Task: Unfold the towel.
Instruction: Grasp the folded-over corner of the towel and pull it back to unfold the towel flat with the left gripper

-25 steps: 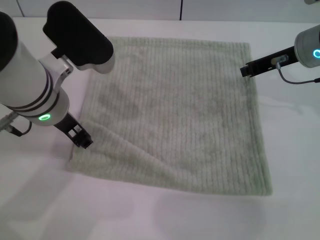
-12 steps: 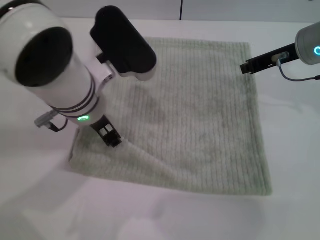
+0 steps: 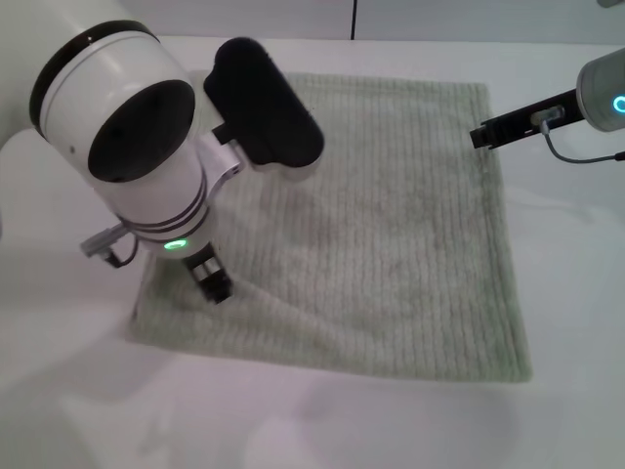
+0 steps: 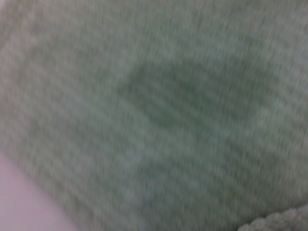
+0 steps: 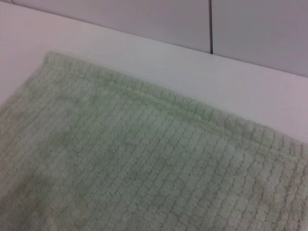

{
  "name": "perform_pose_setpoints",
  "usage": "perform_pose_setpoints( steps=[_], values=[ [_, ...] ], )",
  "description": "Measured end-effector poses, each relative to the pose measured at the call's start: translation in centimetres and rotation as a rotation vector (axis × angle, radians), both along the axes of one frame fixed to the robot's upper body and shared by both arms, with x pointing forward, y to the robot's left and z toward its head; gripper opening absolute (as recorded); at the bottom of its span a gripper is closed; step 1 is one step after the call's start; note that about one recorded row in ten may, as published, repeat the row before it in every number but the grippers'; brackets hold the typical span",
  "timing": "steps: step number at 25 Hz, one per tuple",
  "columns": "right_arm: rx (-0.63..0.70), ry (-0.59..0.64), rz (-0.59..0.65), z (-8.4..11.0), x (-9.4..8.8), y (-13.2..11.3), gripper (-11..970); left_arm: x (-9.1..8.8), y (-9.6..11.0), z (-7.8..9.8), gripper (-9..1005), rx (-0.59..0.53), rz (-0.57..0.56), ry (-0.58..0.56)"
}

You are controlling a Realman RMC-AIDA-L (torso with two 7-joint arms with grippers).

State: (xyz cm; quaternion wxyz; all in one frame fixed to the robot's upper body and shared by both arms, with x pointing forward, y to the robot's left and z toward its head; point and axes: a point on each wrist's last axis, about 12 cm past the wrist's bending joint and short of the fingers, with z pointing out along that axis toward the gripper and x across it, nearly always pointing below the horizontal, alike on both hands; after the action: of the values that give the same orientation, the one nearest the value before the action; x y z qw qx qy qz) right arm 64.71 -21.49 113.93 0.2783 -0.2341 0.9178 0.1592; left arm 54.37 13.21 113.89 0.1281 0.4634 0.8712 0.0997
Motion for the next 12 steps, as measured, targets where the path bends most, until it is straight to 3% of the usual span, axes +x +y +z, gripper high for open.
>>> perform_pose_setpoints(
  steps=[9,12],
  values=[
    [0.000,0.003,-0.001,-0.2,-0.1,0.0,18,-1.6,2.5,-0.1,585,0.082,0.057,0.086],
    [0.000,-0.006,-0.005,-0.2,0.0,0.0,19,-1.8,2.4,1.0,585,0.062,0.049,0.051]
  ],
)
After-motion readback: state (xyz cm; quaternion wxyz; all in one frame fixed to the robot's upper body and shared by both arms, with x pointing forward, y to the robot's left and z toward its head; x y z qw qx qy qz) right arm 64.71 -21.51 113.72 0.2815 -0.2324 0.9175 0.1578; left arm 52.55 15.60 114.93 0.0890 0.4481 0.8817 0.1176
